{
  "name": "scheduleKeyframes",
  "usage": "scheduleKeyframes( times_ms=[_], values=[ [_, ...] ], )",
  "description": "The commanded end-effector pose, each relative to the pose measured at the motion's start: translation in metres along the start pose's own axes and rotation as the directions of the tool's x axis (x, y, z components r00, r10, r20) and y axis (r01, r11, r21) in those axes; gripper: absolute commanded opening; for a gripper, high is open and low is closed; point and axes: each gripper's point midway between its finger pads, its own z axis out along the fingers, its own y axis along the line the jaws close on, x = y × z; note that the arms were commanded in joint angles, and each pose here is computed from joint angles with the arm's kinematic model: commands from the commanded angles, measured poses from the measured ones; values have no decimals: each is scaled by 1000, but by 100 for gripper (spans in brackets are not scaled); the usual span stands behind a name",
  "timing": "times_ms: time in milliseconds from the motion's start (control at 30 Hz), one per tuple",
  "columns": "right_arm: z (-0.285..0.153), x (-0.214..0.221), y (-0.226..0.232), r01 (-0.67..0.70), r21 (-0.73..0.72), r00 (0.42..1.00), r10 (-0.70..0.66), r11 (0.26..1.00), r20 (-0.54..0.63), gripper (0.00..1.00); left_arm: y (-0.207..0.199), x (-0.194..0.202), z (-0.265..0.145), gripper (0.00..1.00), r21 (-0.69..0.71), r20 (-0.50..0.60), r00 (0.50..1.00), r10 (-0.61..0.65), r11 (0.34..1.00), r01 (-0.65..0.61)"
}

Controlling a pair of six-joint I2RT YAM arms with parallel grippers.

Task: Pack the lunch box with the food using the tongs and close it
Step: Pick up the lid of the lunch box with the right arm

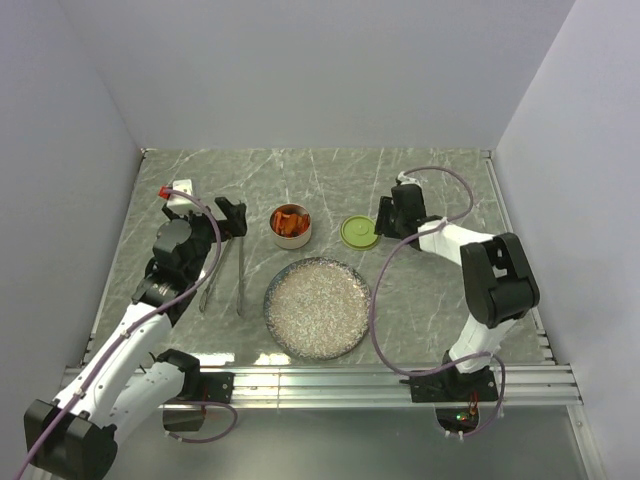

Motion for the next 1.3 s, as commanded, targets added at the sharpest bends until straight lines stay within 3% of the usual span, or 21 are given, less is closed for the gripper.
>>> scheduleKeyframes(
  times_ms=[0, 500, 800, 867, 1133, 1267],
  values=[
    [3, -5, 4, 22, 40, 999, -21, 999, -44, 55, -16, -10, -7, 99, 84, 34, 999, -28, 996, 25],
    [26, 6, 10, 75, 84, 985, -61, 994, -160, 49, -20, -2, -3, 99, 109, 11, 1000, -20, 994, 19],
    [34, 23, 17, 98, 43, 961, -83, 994, -262, 20, -20, -6, -9, 99, 117, 28, 999, -25, 993, 21],
    [35, 25, 16, 102, 46, 958, -86, 994, -272, 0, -21, -6, -10, 99, 123, 30, 999, -25, 992, 21],
    [17, 16, 11, 74, 63, 982, -61, 995, -181, 0, -26, -4, -6, 99, 144, 22, 1000, -23, 989, 19],
    [-3, 0, 2, 47, 109, 996, -39, 993, -79, 0, -40, -2, -6, 100, 229, 29, 999, -20, 973, 12]
  ],
)
